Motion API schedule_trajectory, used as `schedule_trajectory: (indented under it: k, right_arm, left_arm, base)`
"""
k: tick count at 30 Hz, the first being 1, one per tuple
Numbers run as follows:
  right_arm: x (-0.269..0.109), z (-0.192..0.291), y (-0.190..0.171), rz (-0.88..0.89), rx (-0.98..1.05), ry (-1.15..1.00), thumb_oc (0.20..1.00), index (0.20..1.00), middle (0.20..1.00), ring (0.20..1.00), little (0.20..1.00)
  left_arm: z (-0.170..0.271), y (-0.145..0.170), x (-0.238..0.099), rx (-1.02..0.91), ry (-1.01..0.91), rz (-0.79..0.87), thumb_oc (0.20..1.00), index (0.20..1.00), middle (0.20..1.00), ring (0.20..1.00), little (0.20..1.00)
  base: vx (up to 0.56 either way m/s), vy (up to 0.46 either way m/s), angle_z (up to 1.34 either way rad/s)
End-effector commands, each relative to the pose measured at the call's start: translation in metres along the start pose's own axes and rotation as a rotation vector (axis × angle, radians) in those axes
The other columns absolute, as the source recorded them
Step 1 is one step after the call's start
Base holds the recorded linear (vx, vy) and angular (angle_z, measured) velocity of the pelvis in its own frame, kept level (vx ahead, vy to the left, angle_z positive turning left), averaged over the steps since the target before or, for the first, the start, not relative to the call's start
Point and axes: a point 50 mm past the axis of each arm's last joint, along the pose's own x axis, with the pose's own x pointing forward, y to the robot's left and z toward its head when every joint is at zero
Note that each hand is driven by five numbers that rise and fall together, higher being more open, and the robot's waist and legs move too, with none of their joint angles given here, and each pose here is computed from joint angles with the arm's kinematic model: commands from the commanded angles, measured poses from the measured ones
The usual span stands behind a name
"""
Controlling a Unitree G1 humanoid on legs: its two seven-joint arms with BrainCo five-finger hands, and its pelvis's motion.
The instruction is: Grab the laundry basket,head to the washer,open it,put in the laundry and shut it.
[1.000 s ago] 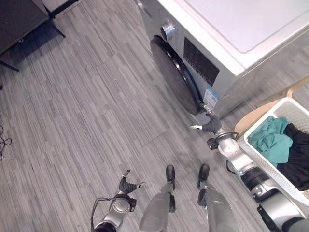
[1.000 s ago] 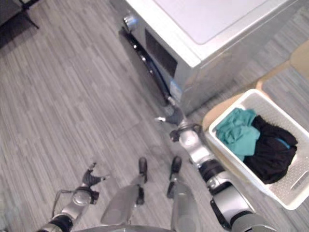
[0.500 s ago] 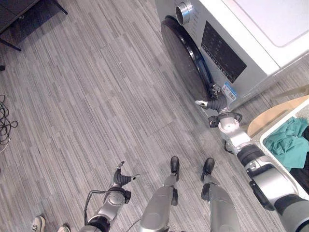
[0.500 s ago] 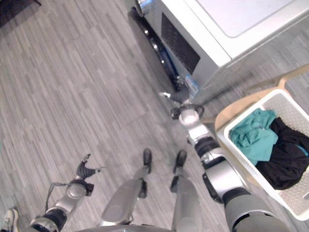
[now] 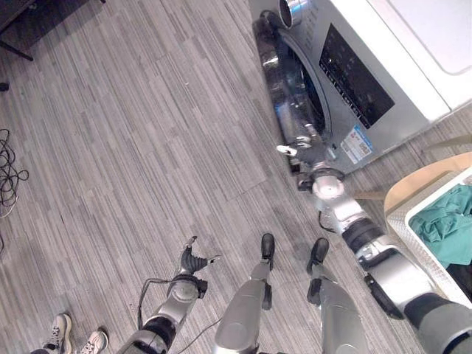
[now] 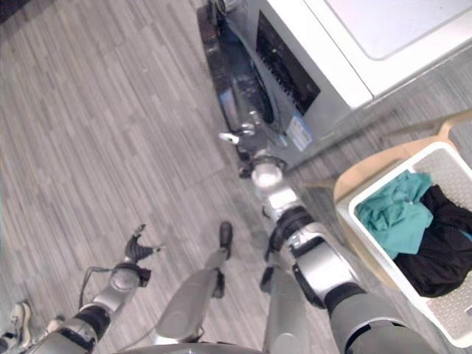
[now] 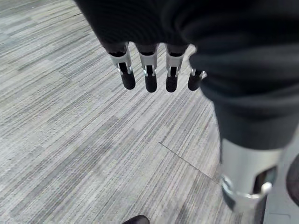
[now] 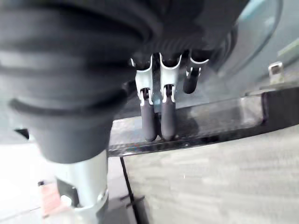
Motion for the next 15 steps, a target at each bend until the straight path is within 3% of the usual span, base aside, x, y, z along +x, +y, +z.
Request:
schedule_trajectory:
  k: [1, 3, 9, 12, 14, 15]
  right_arm:
    - [-0.002, 0.079, 0.090, 0.318, 0.241, -0.253, 1.000, 1.000, 1.000, 1.000, 1.000]
    - [-0.019, 0.098, 0.129, 0.490, 0.324, -0.295, 1.000, 1.000, 1.000, 1.000, 1.000]
    - [-0.028, 0.109, 0.135, 0.540, 0.270, -0.377, 1.000, 1.000, 1.000, 1.000, 1.000]
    - [-0.014, 0.100, 0.114, 0.450, 0.184, -0.351, 1.000, 1.000, 1.000, 1.000, 1.000]
    - [0.009, 0.075, 0.050, 0.260, 0.045, -0.257, 1.000, 1.000, 1.000, 1.000, 1.000]
    - [0.004, 0.060, 0.042, 0.262, 0.020, -0.223, 1.000, 1.000, 1.000, 1.000, 1.000]
  left_arm:
    - [0.003, 0.013, 0.005, 0.026, -0.001, 0.044, 1.000, 1.000, 1.000, 1.000, 1.000]
    - [0.003, 0.013, 0.007, 0.026, 0.007, 0.050, 1.000, 1.000, 1.000, 1.000, 1.000]
    - [-0.007, 0.023, 0.006, 0.008, 0.056, 0.096, 1.000, 1.000, 1.000, 1.000, 1.000]
    - [-0.011, 0.035, 0.006, -0.008, 0.075, 0.130, 1.000, 1.000, 1.000, 1.000, 1.000]
    - [-0.003, 0.050, 0.009, -0.007, 0.042, 0.170, 1.000, 1.000, 1.000, 1.000, 1.000]
    - [0.001, 0.049, 0.010, -0.013, 0.025, 0.164, 1.000, 1.000, 1.000, 1.000, 1.000]
  base:
    - [0.00, -0.085, 0.19]
    - [0.01, -0.099, 0.38]
    - [0.03, -0.109, 0.68]
    - [0.01, -0.023, 0.59]
    - [-0.06, 0.101, -0.01]
    - [-0.05, 0.118, -0.44]
